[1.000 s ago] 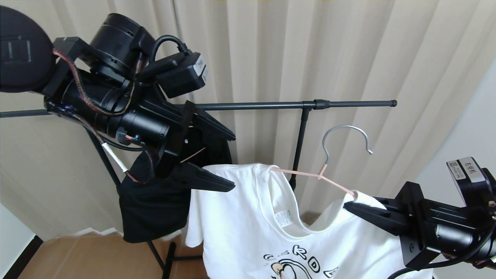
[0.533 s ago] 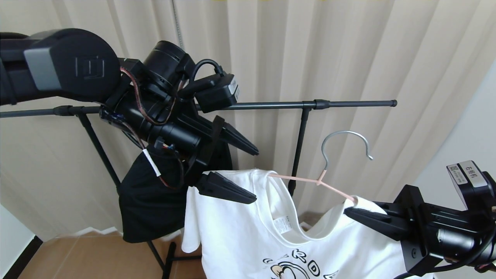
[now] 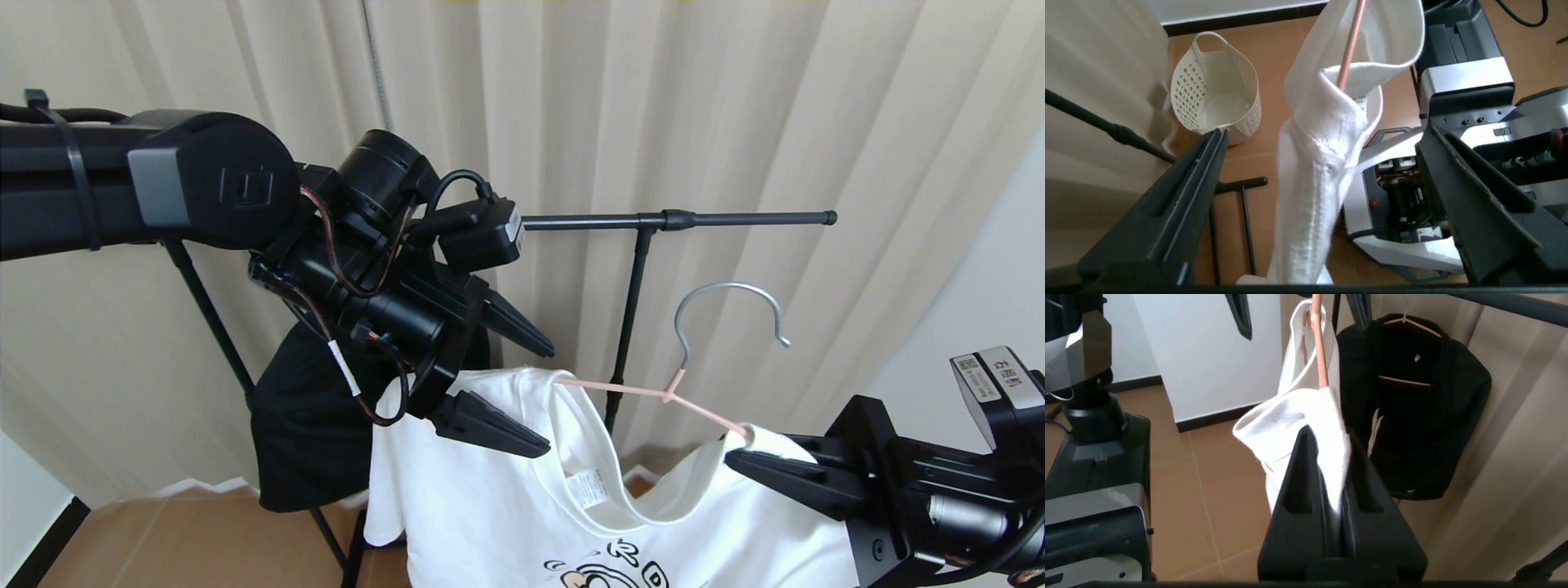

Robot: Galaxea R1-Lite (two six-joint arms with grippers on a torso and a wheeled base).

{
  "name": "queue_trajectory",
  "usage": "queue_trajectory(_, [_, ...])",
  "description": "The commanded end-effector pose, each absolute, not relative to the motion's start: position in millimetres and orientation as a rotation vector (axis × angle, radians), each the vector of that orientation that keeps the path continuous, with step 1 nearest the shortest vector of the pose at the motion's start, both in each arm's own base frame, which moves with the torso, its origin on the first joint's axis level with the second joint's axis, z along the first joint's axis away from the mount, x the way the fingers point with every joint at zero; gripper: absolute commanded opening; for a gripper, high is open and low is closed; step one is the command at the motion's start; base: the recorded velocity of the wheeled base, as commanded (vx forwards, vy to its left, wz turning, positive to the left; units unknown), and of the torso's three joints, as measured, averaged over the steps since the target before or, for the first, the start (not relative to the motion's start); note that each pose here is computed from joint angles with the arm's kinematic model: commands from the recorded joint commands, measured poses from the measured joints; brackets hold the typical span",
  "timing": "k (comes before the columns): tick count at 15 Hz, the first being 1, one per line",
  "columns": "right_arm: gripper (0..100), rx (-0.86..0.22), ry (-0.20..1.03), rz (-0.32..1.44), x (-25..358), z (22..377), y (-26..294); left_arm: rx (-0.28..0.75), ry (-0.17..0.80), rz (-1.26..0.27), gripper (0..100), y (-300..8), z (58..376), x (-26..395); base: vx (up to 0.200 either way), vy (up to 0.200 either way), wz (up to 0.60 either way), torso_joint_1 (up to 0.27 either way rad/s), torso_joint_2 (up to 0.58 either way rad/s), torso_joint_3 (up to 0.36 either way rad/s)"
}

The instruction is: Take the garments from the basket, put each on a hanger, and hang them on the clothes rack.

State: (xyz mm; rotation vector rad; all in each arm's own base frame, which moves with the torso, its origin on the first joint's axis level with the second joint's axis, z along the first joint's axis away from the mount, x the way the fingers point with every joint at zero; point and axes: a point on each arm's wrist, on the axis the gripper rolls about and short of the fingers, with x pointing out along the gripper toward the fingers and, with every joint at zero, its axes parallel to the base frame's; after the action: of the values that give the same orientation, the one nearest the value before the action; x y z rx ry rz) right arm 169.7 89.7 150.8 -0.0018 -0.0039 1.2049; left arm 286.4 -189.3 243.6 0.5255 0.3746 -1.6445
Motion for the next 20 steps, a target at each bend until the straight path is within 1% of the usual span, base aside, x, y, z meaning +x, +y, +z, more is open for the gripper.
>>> queue_trajectory(1, [0,-0.005,-0.019,1.212,167.4,153.4,90.0,0.524,0.391,-1.661,100,-193.8,238.8,284.6,0.000,0.000,0.00,0.000,0.00,0.000])
queue_trajectory(6, [0,-0.007,-0.035,1.212,164.4,156.7,88.7,0.519,0.412,-1.669,100,-196.9,233.0,285.7,0.000,0.000,0.00,0.000,0.00,0.000])
queue_trajectory(7, [0,-0.007,-0.037,1.212,164.2,157.0,88.6,0.522,0.410,-1.673,0,-198.4,233.6,284.2,0.000,0.000,0.00,0.000,0.00,0.000])
queue_trajectory(20, [0,-0.016,-0.040,1.205,164.0,156.3,88.2,0.533,0.392,-1.666,0,-199.4,234.8,284.8,0.000,0.000,0.00,0.000,0.00,0.000])
